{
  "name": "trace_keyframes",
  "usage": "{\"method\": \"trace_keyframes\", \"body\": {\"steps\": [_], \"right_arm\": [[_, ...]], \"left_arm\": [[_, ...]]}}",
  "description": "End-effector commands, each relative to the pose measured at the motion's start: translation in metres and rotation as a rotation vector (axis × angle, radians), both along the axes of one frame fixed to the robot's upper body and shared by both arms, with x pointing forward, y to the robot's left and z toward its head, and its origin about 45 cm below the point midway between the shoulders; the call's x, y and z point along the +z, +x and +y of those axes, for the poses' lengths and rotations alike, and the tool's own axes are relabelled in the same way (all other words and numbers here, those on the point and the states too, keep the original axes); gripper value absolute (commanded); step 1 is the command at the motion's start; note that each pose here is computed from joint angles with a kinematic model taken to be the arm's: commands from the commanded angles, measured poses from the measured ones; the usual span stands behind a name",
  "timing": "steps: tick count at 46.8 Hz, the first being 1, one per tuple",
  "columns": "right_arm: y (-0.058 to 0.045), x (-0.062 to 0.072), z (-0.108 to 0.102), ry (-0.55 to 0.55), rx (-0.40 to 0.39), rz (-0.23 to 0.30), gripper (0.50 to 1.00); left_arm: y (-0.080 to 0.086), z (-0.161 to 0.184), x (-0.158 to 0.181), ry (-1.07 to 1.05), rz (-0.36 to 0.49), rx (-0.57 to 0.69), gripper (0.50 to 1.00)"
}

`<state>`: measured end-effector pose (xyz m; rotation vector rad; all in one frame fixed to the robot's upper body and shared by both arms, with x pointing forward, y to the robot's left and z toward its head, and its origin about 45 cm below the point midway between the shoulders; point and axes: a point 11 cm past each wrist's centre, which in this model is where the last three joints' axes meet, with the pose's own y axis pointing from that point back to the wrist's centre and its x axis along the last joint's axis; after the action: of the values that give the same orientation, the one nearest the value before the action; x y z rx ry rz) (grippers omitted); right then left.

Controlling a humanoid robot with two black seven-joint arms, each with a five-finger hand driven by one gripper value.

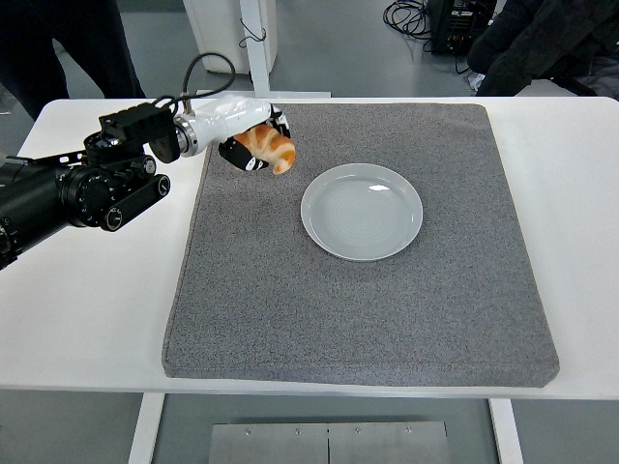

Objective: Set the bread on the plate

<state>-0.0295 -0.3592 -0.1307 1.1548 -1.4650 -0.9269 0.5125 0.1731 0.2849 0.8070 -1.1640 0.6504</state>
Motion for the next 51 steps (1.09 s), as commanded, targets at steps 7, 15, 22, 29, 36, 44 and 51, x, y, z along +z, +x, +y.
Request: {"method": "trace_keyframes", "body": {"steps": [7, 15, 22, 29, 36, 44, 51], "right_arm": [[0.0, 0.0, 0.0, 0.0, 0.0, 0.0, 1.0], [0.0, 0.0, 0.0, 0.0, 0.0, 0.0, 1.0], [0.0, 0.0, 0.0, 0.0, 0.0, 0.0, 1.0], [0.0, 0.0, 0.0, 0.0, 0.0, 0.0, 1.0], [0.0, 0.0, 0.0, 0.0, 0.0, 0.0, 1.0], [0.0, 0.0, 0.0, 0.0, 0.0, 0.0, 1.0], [0.0, 0.0, 0.0, 0.0, 0.0, 0.0, 1.0]], "left_arm": [[0.013, -0.01, 0.052, -0.019, -0.068, -0.007, 0.5], [0.018, -0.019, 0.083, -0.006, -0.084, -0.026, 0.5], [0.02, -0.027, 0.114, -0.012, -0.087, -0.037, 0.5], [0.021, -0.031, 0.138, -0.033, -0.088, -0.042, 0.5], [0.019, -0.044, 0.159, -0.027, -0.108, -0.067, 0.5], [0.014, -0.069, 0.164, -0.007, -0.117, -0.111, 0.5], [0.002, -0.111, 0.158, 0.026, -0.113, -0.192, 0.5]]}}
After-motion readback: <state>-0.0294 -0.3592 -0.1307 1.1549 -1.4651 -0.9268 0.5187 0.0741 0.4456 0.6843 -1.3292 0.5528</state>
